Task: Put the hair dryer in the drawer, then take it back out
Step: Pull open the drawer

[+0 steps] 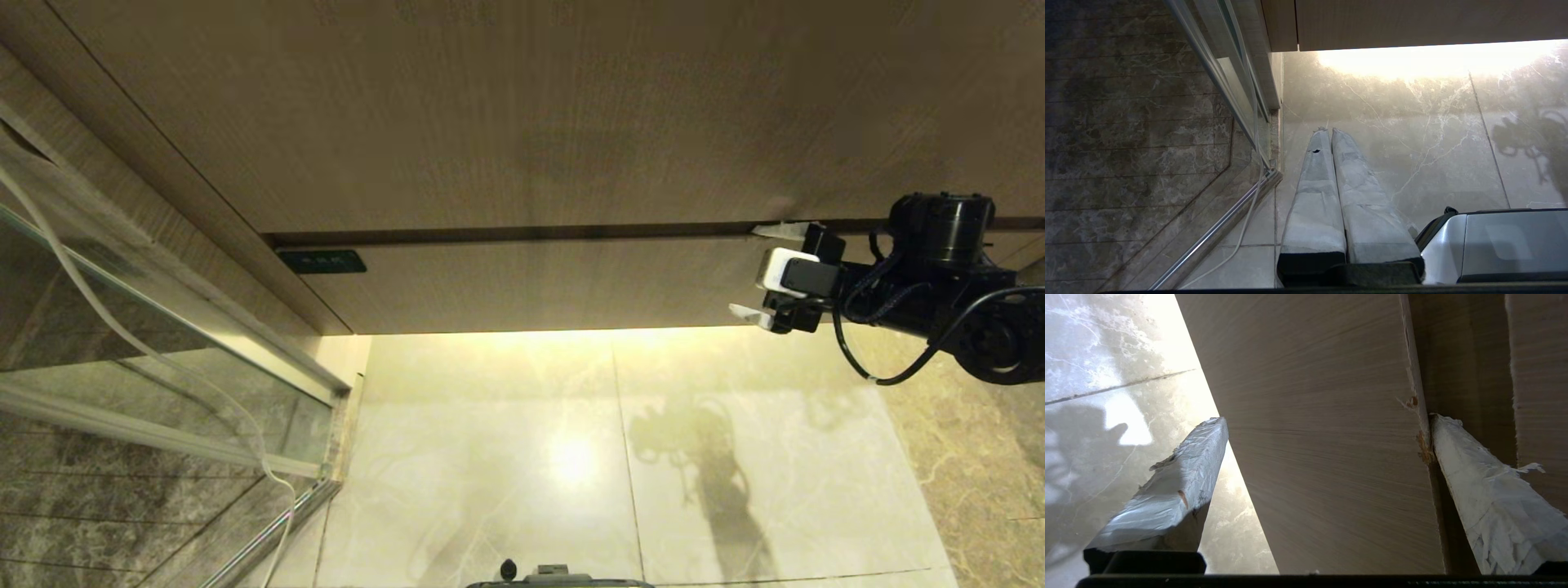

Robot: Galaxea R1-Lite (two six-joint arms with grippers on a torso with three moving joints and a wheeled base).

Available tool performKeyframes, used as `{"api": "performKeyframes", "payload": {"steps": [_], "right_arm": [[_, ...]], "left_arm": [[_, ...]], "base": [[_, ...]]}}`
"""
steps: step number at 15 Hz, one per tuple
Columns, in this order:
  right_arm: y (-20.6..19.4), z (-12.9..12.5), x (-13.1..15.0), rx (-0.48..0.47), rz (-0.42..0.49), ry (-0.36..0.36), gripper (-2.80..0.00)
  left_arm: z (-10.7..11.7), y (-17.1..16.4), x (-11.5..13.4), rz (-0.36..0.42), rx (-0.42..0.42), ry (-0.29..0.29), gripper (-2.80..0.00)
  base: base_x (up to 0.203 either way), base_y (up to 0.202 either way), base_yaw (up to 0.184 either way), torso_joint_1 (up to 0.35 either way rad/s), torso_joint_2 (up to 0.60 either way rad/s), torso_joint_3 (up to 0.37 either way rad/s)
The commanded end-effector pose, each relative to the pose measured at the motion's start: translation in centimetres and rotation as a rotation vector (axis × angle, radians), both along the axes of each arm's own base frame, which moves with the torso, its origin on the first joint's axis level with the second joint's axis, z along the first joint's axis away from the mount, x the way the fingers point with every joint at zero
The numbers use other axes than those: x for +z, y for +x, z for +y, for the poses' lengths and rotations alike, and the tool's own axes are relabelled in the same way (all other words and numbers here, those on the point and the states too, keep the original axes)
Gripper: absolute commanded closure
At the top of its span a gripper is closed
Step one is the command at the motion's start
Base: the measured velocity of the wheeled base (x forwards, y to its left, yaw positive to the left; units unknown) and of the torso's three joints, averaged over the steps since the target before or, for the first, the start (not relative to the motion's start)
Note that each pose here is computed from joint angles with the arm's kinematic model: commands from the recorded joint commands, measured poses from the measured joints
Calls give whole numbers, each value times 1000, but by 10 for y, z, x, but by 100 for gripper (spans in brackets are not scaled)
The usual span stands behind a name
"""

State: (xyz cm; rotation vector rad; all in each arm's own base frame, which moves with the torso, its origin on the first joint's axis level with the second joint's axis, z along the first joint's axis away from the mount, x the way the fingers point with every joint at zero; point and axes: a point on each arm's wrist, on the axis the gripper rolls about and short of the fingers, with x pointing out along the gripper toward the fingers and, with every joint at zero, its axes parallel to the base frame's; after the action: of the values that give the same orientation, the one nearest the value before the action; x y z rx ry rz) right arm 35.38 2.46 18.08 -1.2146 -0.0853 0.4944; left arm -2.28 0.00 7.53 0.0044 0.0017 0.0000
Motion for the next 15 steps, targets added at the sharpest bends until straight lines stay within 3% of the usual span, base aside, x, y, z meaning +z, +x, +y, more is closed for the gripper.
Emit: {"api": "performKeyframes", "payload": {"steps": [1,6,10,15], "right_arm": [[2,-4,-6,-7,19,-10,-280],[4,-7,-13,-17,61,-18,-280],[-5,-14,-21,-35,216,-30,-280],[-10,-15,-22,-55,246,-38,-280]], "left_arm": [[0,0,0,0,0,0,0],[0,0,0,0,0,0,0],[0,0,0,1,0,0,0],[0,0,0,0,0,0,0]], "base": [[0,0,0,0,0,0],[0,0,0,0,0,0],[0,0,0,0,0,0],[0,0,0,0,0,0]]}}
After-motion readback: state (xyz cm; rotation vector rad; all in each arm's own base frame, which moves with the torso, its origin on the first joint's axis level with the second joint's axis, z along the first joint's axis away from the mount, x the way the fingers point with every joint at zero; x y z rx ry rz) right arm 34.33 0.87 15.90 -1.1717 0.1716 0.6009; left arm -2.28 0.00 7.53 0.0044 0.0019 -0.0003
